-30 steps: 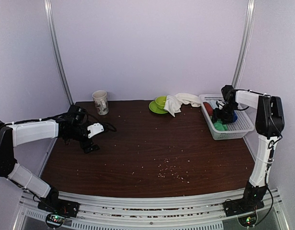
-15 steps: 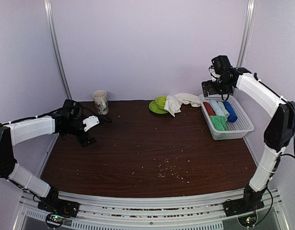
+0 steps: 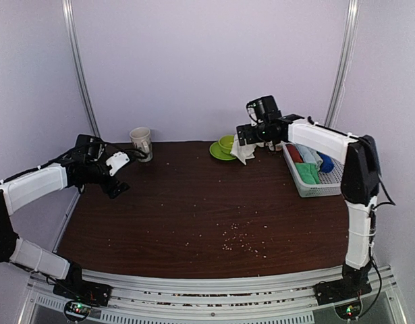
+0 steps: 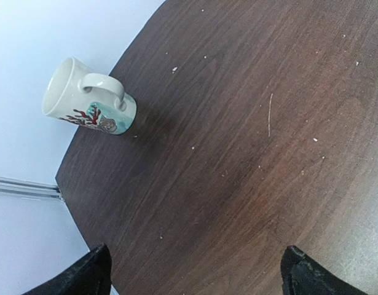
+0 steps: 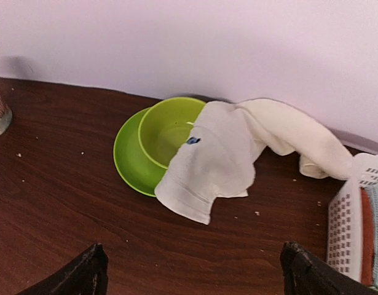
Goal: Roll the towels
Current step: Adjust the towel in the storage box, then pick up the towel from the corner of the board.
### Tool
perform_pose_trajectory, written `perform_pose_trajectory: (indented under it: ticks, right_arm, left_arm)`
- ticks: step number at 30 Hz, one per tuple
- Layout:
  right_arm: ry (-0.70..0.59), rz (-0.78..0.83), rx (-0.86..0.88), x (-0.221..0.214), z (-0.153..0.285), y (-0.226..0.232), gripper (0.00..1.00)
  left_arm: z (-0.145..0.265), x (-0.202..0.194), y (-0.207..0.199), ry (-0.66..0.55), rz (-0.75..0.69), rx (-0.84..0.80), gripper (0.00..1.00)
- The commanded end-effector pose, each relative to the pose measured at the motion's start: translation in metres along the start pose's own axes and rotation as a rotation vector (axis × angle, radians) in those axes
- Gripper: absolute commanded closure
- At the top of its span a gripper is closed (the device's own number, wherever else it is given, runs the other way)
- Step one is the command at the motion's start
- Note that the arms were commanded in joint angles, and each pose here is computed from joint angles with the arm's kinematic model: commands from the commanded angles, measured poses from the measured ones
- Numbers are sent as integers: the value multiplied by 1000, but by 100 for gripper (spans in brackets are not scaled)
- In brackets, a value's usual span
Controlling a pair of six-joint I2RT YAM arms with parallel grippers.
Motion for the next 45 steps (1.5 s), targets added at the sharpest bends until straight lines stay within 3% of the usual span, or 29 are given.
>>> perform_pose_trajectory:
  ticks: [1,7,13,16,18,23,25,28,29,34,45]
  right_arm:
    - [83,67,-97,-20,-59,28,2]
    - [134,102,-158,-46,-123,49,3]
    - [135,135,-255,-63,-141,47,9]
    - [126,158,-282,-64,-145,45,17]
    - [115,173,-278,-64,-148,47,27]
    - [97,204,-275,-62,-154,49,43]
    - [95,217,-272,-61,-154,49,59]
    - [99,231,-268,-58,-150,48,94]
    - [102,237,-263,-56,-147,48,100]
    - [84,248,-260,-35,-111,45,100]
    - [-120,227,-231,65,54,38,100]
  left_arm:
    - [-2,0,2,-20,32,-1,2]
    - [6,1,-2,-58,17,-5,2]
    - [4,-2,-2,-57,17,3,2]
    - [3,-3,-2,-54,17,5,2]
    - [2,-4,-3,-53,15,3,2]
    - [0,-6,-4,-49,13,2,2]
    - [0,-6,-4,-48,13,1,2]
    - [0,-6,-4,-48,13,1,2]
    - [0,-6,-4,-48,13,-2,2]
    - [3,-2,-5,-63,6,-23,2]
    - [46,42,3,-188,-88,-55,2]
Point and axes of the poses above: each gripper's point midway between its finger pads, its own z axis back along the fingers, its own y axis along the line the jaws close on, x = y × z, the point moved 6 cm from there along z, back along the fingers, and after that the axes turned 13 degrees about z, right-handed, at the moved point
